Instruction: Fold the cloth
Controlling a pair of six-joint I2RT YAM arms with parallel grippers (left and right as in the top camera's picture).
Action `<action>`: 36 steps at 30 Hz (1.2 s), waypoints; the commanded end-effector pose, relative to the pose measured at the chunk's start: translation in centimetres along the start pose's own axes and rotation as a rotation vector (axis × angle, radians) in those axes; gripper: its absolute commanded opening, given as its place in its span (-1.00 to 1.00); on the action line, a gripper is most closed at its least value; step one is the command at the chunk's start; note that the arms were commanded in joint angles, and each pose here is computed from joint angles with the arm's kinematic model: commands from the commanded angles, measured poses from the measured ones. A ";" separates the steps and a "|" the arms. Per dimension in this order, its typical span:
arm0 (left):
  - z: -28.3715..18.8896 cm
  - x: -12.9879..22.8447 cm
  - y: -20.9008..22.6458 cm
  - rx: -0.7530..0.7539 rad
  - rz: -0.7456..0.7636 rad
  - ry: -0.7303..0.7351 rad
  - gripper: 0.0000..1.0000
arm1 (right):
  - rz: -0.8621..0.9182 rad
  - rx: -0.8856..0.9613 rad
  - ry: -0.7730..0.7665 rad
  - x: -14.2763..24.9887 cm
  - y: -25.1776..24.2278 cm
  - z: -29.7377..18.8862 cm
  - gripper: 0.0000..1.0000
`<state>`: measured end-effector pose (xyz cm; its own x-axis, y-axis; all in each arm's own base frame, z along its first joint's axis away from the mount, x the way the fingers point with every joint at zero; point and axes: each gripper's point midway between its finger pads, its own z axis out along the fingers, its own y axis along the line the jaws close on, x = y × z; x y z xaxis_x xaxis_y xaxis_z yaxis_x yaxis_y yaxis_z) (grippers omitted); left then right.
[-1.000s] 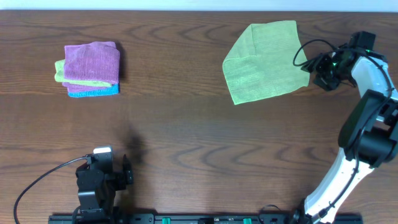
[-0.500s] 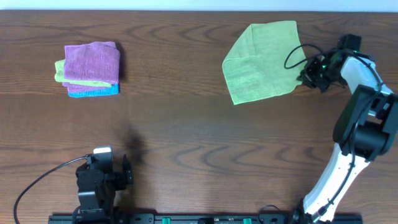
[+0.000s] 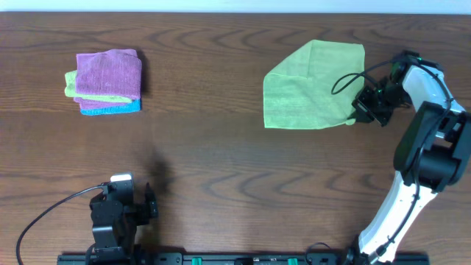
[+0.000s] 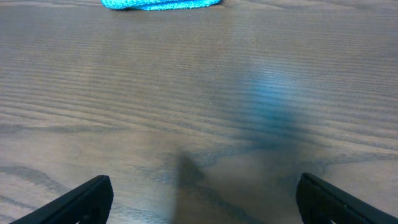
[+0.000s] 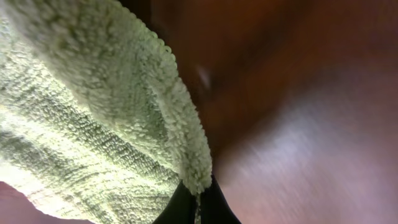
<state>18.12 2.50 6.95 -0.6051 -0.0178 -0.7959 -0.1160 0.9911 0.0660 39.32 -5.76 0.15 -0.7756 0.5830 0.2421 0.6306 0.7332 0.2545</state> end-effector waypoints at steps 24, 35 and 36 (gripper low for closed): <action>0.1 -0.7 -2.8 0.163 -0.063 -0.038 0.91 | -0.054 0.302 -0.158 2.9 -4.0 -8.9 0.99; -3.9 -7.8 -7.0 0.460 -0.202 -0.172 0.91 | -0.079 0.228 -0.246 2.9 -2.3 -11.3 0.98; -4.4 -8.8 -7.0 0.457 -0.196 -0.167 0.91 | -0.079 0.224 -0.246 2.9 -2.2 -11.3 0.99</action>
<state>20.71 -3.43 12.40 -0.4776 -0.2142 -0.8520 0.0907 0.9526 -0.2904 35.80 -10.16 10.69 -0.8117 0.5840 -0.0085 0.5836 0.8116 0.0278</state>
